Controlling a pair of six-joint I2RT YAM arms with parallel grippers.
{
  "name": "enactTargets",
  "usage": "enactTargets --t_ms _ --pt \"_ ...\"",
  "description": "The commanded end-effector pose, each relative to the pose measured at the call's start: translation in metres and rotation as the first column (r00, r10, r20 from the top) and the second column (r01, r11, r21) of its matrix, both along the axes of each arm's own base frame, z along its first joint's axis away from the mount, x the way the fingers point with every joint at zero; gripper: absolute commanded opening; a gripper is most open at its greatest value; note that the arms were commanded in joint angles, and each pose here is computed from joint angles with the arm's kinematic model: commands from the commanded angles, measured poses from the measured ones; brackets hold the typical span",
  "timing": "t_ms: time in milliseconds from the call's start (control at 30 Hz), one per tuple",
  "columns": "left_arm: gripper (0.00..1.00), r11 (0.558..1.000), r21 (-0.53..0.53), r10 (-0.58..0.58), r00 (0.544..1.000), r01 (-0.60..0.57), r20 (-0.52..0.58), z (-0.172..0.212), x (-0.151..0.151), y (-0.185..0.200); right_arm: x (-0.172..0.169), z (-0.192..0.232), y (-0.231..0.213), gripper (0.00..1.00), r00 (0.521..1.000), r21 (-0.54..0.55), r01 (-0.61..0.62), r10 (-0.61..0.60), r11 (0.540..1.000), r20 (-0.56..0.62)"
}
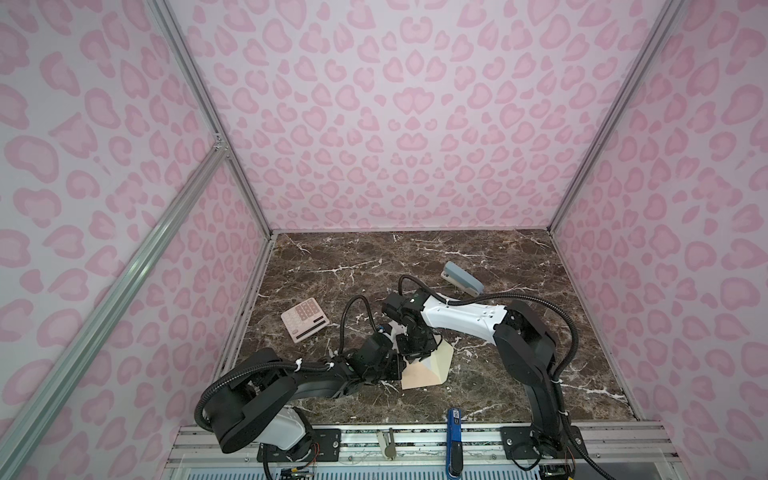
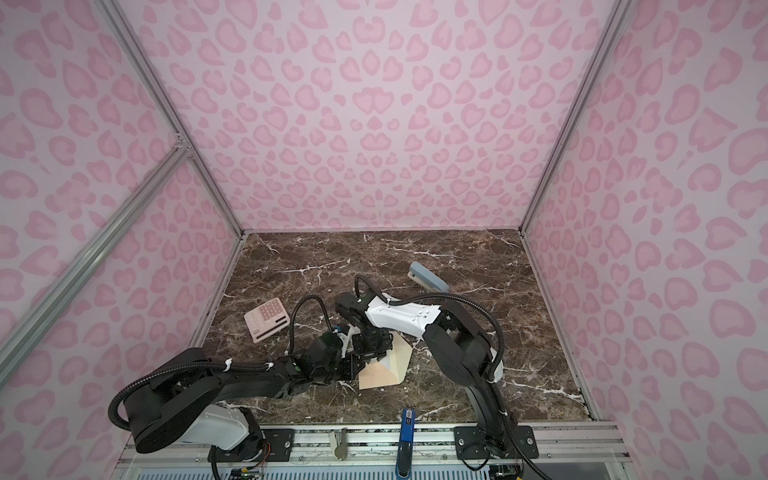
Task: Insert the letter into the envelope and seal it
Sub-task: 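Press and rub the glue stick along the flap crease with the right gripper, then rub the white glue stick along the envelope crease with the right gripper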
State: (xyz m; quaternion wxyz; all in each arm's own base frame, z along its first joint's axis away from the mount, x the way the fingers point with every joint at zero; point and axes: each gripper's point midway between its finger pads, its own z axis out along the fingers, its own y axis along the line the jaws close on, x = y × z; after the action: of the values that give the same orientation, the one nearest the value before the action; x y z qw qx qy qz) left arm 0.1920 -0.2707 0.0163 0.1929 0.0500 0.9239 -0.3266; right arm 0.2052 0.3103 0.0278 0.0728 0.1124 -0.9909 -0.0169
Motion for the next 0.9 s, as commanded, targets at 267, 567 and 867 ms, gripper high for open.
enactTargets --t_ms 267,567,867 --pt "0.04 0.999 0.035 -0.004 0.999 0.006 -0.037 -0.008 -0.006 0.005 0.001 -0.015 -0.028 0.05 1.000 -0.149 -0.023 0.025 0.989 0.012" --pt "0.04 0.999 0.042 0.000 0.999 0.002 -0.039 -0.010 -0.007 0.007 0.002 -0.019 -0.032 0.04 1.000 -0.167 -0.027 0.029 0.986 0.008" --pt "0.04 0.999 0.043 0.002 0.999 0.000 -0.046 -0.011 -0.008 0.008 0.004 -0.017 -0.036 0.04 1.000 -0.178 -0.024 0.027 0.984 0.014"
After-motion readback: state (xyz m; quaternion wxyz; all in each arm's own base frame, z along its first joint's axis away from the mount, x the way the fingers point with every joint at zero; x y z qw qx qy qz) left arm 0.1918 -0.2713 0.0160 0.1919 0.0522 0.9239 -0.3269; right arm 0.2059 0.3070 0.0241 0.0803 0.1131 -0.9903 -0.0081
